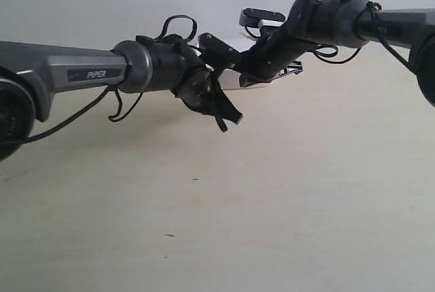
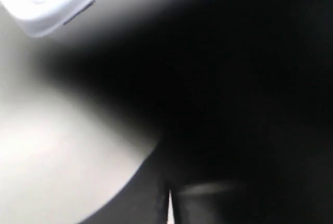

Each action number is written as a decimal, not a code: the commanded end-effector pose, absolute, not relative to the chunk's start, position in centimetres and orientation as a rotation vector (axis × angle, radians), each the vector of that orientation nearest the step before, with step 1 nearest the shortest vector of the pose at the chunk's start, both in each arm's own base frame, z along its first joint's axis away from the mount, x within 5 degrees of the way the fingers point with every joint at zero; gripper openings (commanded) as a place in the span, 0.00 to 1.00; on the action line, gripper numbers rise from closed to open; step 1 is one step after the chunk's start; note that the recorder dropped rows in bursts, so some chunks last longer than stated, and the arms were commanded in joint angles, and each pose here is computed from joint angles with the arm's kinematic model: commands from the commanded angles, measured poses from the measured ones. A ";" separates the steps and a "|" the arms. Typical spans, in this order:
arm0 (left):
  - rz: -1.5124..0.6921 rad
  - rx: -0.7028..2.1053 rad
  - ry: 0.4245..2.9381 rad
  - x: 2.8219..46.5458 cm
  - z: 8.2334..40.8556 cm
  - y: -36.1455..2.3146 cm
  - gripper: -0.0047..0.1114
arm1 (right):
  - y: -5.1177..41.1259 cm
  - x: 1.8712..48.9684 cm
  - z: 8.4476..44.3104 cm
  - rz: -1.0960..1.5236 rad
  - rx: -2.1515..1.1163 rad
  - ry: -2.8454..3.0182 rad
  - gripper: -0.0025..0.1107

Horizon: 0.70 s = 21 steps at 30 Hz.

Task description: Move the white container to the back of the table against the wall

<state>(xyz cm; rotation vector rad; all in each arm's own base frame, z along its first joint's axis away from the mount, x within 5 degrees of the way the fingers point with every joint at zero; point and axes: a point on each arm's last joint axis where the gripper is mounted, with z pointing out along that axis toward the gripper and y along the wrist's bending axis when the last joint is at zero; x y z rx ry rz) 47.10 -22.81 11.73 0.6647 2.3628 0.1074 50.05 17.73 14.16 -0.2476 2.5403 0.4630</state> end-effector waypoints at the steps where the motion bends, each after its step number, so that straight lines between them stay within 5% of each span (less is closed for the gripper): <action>1: 0.008 0.638 2.335 44.3 13.2 -22.4 0.04 | 16.9 49.2 17.2 0.406 -0.274 2.583 0.02; 13: -0.283 0.509 2.014 33.7 26.5 -18.1 0.04 | 13.6 40.4 23.4 0.325 -0.219 2.474 0.02; 21: -0.461 0.504 1.766 22.8 29.0 -13.5 0.04 | 8.8 26.6 29.7 0.356 -0.135 2.149 0.02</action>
